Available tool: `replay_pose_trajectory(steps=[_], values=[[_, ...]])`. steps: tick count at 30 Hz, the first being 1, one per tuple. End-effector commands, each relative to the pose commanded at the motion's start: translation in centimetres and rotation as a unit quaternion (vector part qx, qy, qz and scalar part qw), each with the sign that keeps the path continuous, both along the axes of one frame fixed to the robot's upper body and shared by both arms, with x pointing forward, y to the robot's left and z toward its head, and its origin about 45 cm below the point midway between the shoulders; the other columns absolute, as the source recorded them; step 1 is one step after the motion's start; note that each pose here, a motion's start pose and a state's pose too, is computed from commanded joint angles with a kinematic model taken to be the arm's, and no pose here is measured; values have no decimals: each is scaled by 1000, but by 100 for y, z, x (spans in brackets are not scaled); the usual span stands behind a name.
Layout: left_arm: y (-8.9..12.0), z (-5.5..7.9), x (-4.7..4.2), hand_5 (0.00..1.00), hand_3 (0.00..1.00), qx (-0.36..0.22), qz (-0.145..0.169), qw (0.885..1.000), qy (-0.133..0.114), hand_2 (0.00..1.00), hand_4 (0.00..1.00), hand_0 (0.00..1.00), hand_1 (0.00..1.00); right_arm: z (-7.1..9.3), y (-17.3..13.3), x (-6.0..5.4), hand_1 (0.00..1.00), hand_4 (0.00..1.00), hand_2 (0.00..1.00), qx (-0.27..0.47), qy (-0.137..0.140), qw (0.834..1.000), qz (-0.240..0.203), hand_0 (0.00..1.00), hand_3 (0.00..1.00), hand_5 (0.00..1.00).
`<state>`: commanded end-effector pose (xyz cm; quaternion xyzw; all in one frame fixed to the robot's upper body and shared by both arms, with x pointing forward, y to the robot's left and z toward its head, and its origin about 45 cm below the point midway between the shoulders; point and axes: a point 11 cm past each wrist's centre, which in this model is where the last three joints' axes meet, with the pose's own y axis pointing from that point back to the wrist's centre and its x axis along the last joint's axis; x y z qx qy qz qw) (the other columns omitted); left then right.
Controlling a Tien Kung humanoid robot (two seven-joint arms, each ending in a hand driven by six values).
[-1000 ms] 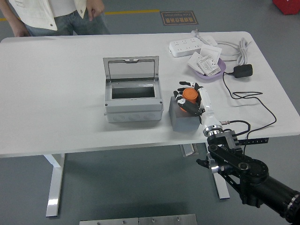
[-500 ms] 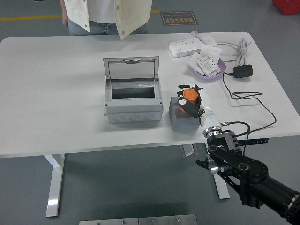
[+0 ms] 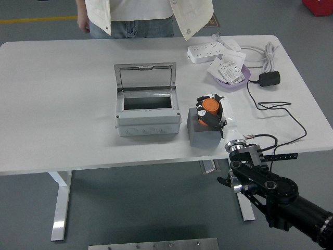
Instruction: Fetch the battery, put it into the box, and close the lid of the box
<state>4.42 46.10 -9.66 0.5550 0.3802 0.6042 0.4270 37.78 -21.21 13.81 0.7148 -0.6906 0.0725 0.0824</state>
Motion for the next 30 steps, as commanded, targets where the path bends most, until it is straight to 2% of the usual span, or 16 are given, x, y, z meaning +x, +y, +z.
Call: replay_pose_trajectory(steps=[13, 21, 25, 30], values=[[17, 8, 8, 202, 727, 4, -3, 1000, 0, 679, 686, 614, 765, 356, 66, 102, 202, 2, 231, -6, -44, 999, 19, 216, 223, 2], [29, 12, 3, 210, 728, 5, -2, 1000, 2, 681, 691, 614, 766, 611, 301, 104, 203, 2, 231, -75, -69, 992, 72, 215, 225, 2], [37, 15, -4, 210, 728, 5, 0, 1000, 5, 681, 691, 614, 766, 789, 459, 148, 203, 2, 231, -131, -87, 981, 111, 215, 225, 2], [82, 34, -13, 215, 728, 8, 7, 1000, 14, 682, 693, 615, 766, 987, 760, 200, 202, 2, 231, -235, -109, 949, 179, 204, 225, 2]])
